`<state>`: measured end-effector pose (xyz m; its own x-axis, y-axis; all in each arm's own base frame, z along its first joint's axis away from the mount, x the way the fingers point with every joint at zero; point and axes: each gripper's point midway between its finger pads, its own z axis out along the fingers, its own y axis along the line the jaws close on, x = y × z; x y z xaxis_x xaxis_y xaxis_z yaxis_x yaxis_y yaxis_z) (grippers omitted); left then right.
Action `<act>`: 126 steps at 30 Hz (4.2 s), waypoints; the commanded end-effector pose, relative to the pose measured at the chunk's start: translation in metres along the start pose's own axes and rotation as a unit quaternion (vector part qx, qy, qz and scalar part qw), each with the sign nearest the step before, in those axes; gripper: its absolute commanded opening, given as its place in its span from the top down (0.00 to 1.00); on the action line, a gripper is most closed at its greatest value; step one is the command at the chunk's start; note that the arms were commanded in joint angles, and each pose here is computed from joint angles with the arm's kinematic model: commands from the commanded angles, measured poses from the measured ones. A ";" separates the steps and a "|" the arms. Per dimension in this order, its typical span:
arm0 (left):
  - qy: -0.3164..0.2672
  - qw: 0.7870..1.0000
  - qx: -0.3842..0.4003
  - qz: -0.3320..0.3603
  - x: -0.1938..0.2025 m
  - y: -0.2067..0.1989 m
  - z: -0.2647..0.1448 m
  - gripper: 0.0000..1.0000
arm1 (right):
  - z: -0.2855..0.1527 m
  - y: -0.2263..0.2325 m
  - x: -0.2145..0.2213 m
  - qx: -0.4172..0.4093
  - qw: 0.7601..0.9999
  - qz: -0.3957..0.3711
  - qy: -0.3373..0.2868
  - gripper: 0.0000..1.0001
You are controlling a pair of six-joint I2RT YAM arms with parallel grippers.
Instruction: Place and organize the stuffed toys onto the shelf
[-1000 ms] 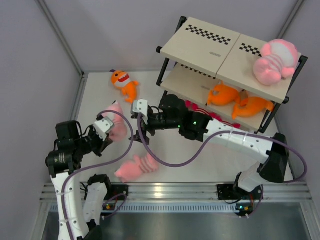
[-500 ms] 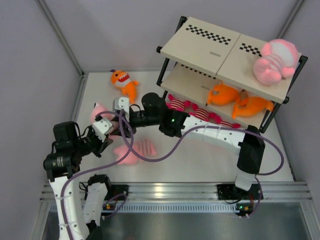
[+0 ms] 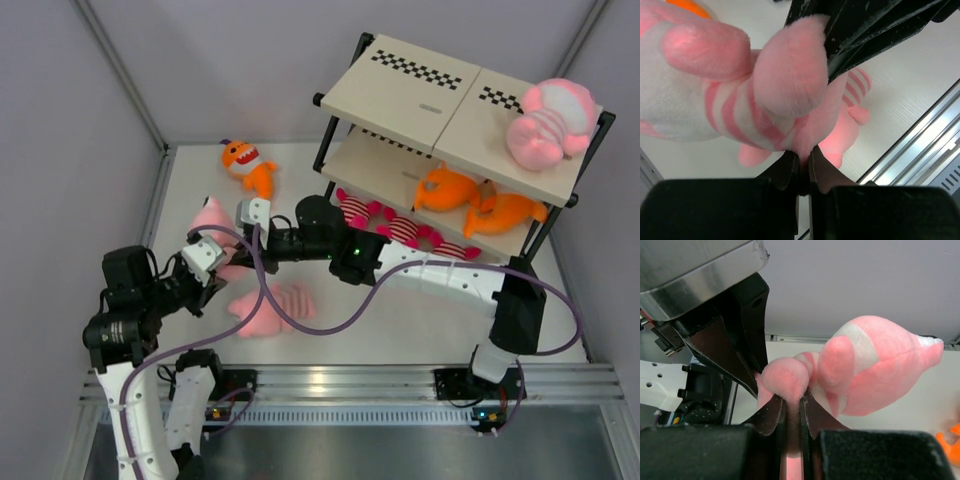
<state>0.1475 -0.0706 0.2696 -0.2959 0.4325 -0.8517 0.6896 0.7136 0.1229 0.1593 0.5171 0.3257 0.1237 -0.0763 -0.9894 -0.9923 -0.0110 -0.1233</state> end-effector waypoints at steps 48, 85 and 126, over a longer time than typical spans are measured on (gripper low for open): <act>-0.004 0.988 -0.146 -0.051 -0.018 0.026 -0.038 0.17 | -0.405 -0.207 -0.145 0.667 0.740 -0.021 -0.081 1.00; 0.262 0.961 0.078 -0.052 0.149 0.021 0.054 0.14 | -0.411 -0.120 -0.186 0.554 0.831 -0.041 -0.016 0.15; 0.174 0.980 0.062 -0.076 0.025 0.024 0.076 1.00 | -0.121 0.001 0.014 0.126 0.895 -0.416 0.098 0.11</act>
<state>0.2137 -0.0798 0.2013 -0.5798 0.5256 -0.6226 0.6893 0.7238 -0.0308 0.1579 0.3759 0.2856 0.6747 -0.4254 -0.6032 -0.6680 -0.0043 -0.7442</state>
